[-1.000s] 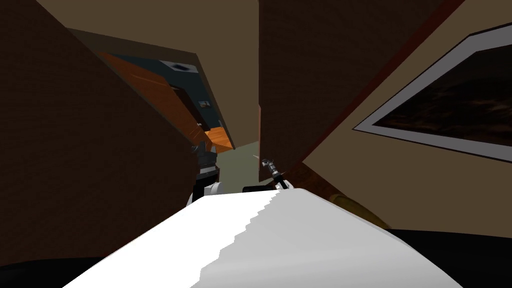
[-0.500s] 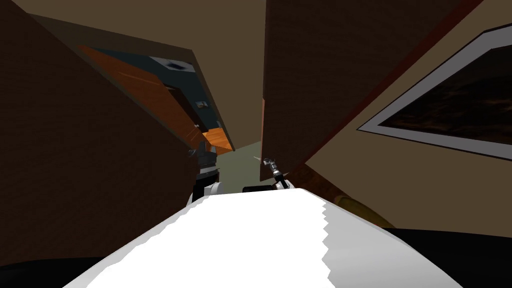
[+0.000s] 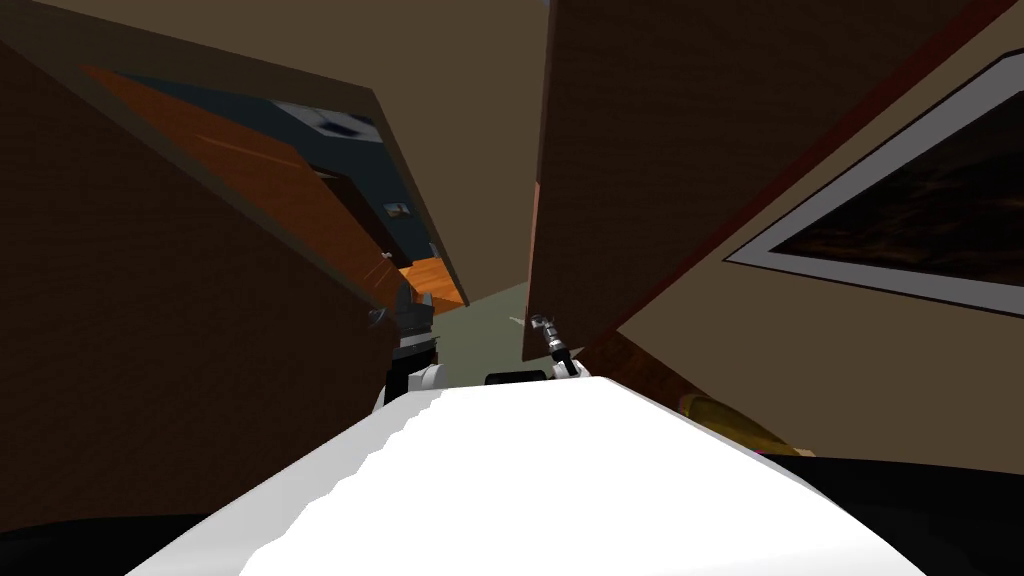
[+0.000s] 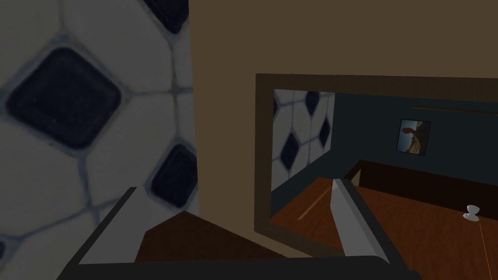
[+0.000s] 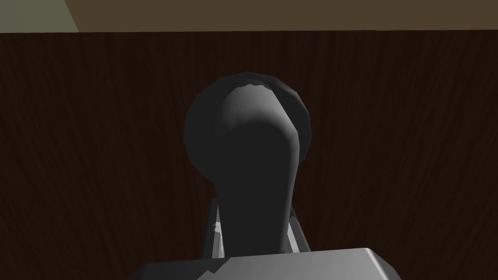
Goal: Push the door open
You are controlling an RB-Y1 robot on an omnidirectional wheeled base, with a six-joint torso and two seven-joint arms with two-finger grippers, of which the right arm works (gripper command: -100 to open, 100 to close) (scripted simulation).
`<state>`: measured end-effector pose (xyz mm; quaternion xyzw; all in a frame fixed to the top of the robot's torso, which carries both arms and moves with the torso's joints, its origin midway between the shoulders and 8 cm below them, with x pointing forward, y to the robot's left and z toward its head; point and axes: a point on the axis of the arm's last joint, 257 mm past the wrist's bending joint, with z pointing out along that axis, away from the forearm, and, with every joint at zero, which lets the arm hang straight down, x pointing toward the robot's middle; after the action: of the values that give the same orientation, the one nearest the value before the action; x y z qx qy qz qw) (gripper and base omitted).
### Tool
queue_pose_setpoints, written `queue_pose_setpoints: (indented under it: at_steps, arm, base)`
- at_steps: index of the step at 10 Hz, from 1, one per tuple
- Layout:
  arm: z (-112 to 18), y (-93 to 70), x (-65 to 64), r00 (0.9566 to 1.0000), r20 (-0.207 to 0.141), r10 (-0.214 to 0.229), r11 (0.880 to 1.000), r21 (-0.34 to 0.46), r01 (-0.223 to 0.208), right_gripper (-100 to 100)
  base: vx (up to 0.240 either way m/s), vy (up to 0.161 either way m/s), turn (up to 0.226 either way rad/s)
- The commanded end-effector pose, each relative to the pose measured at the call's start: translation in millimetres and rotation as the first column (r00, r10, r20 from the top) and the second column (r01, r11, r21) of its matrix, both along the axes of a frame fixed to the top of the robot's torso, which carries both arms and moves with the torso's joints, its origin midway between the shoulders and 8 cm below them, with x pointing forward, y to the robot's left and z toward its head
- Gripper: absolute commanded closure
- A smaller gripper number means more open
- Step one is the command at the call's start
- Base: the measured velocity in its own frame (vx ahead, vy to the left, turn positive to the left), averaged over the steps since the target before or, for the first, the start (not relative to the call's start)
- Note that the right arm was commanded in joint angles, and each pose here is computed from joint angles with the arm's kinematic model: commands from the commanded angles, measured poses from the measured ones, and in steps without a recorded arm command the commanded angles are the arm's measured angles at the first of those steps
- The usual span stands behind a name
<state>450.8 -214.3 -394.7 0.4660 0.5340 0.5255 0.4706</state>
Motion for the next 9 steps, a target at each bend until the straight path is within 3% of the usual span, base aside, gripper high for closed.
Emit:
queue_pose_setpoints:
  at_steps: [1,9]
  arm:
    - [6.0,-15.3,7.5,0.9993,0.013,-0.036,0.999,-0.002,0.036,100]
    - [3.2,-44.5,11.9,0.9896,0.004,-0.144,0.99,0.013,0.144,100]
  base:
    - [0.152,0.132,-0.054]
    - [0.174,0.108,-0.058]
